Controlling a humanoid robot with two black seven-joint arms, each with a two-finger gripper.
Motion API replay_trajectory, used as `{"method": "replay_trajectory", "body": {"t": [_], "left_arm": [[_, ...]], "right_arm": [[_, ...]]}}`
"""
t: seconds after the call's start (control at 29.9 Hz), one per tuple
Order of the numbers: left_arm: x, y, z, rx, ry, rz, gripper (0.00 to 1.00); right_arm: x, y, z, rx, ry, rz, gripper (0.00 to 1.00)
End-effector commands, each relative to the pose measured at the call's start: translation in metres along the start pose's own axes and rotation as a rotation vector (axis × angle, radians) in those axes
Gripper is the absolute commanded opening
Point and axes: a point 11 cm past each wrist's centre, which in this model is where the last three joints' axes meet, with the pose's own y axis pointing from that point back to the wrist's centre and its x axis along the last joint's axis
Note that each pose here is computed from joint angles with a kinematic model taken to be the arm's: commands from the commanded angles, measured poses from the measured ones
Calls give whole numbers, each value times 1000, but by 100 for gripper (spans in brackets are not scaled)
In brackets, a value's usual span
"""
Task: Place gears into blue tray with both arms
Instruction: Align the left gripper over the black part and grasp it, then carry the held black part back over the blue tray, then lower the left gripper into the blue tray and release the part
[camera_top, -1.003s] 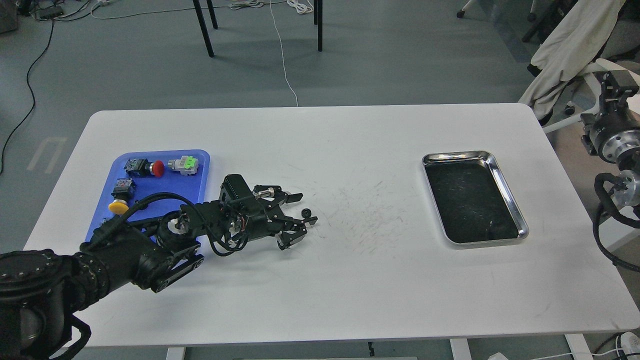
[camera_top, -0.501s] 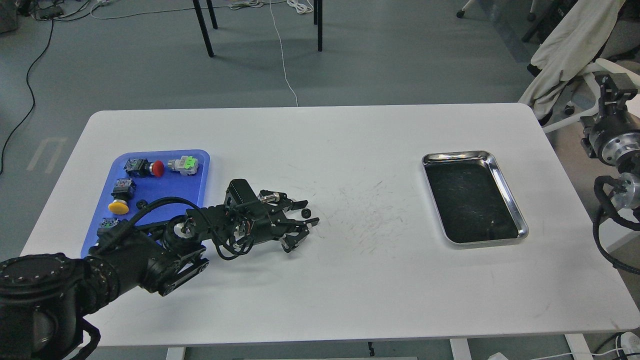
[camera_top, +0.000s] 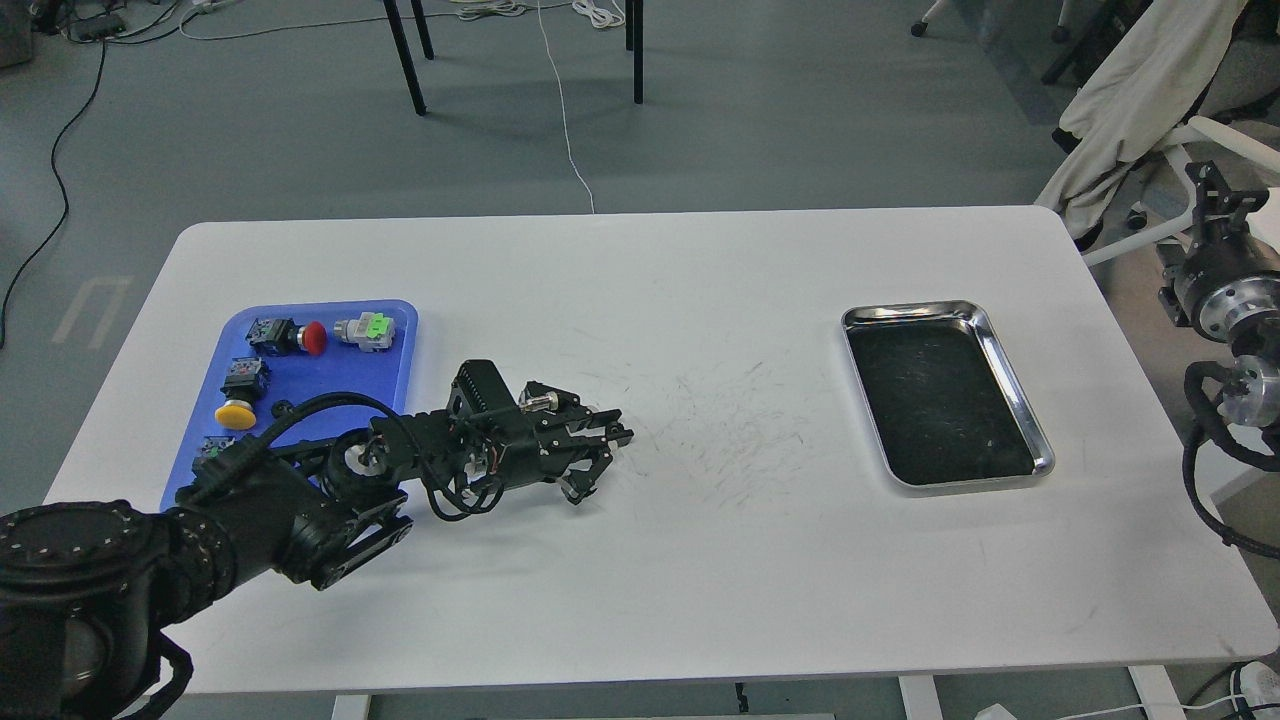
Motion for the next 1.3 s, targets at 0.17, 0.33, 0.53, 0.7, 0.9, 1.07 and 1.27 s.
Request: {"method": "replay_trajectory", "body": {"t": [0.17,0.33,0.53,0.7,0.9,1.07,1.27], "left_arm": [[6,19,-28,52,-27,-4,6],[18,39,-58,111,-55,-1,6],[46,88,-115,231,-127,0,6],[35,137,-141,316,-93,-18,6],[-31,193,-139,374,-30,-108,6],[-70,213,-125,384,20,-149,6],[-77,210,-119,387,47,-133,6]], "right_arm": [[1,2,5,-7,-1,2,94],[0,1,12,-16,4,10,95],[-3,1,16,-22,2,5,95],[-3,2,17,-24,5,3,95],[-4,2,18,-24,4,0,95],[-3,2,18,-24,9,2,95],[-3,2,19,-28,14,-2,95]]}}
